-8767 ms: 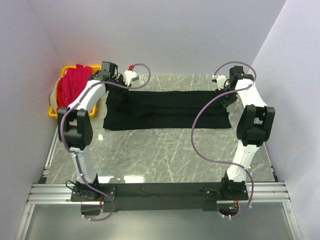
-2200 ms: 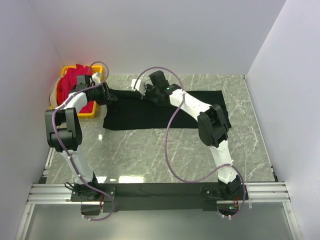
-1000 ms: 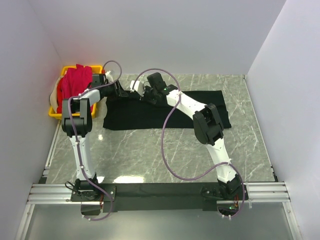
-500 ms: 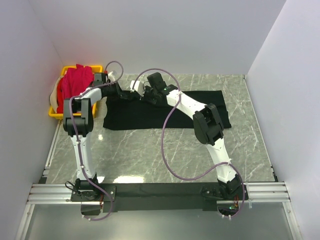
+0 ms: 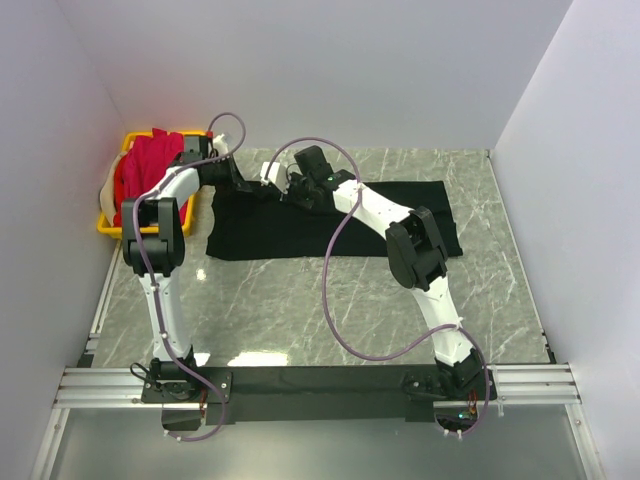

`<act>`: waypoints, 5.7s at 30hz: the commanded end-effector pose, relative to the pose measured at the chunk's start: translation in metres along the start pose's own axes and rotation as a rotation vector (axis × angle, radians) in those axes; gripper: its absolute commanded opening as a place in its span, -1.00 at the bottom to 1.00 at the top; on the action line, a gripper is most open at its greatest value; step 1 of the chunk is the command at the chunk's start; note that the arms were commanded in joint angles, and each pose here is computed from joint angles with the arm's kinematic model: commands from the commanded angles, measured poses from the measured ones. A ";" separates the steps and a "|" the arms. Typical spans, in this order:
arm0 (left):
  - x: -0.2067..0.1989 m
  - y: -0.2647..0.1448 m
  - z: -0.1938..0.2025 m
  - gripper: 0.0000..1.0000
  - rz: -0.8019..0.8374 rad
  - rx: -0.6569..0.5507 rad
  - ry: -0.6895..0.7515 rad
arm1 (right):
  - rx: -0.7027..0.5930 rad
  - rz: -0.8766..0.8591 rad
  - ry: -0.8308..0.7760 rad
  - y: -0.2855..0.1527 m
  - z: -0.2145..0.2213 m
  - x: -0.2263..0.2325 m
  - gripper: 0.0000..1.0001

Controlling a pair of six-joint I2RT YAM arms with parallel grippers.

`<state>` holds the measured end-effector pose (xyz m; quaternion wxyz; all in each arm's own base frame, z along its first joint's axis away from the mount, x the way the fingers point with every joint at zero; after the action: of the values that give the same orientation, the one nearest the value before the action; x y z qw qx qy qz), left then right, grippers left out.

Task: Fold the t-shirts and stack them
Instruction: Fold the tshirt

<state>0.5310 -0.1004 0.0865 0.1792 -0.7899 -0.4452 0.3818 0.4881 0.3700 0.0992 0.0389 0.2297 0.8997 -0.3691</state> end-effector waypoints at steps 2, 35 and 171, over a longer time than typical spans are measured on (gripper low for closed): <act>-0.006 -0.011 -0.024 -0.99 -0.003 -0.040 0.048 | -0.050 0.029 -0.016 -0.015 -0.021 -0.013 -1.00; 0.016 -0.080 -0.005 0.09 -0.134 -0.004 0.061 | 0.016 -0.063 0.088 -0.105 -0.003 -0.028 0.02; -0.080 0.120 0.019 -0.26 0.061 0.031 0.172 | 0.306 -0.263 1.051 -0.160 0.141 0.060 -0.78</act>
<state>0.5458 -0.2364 0.0426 0.2206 -0.8419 -0.3705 0.3246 0.3293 0.1987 0.0754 -0.5208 0.2530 0.7376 -0.3474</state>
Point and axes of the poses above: each gripper's point midway between its finger pads, its own y axis out along the fingers, its own x axis along the line the jaws close on, z = x × y, the point moved 1 cm from there along -y, back along the fingers, and after that the axes turned 12 degrees about y, right-handed, at the moved point
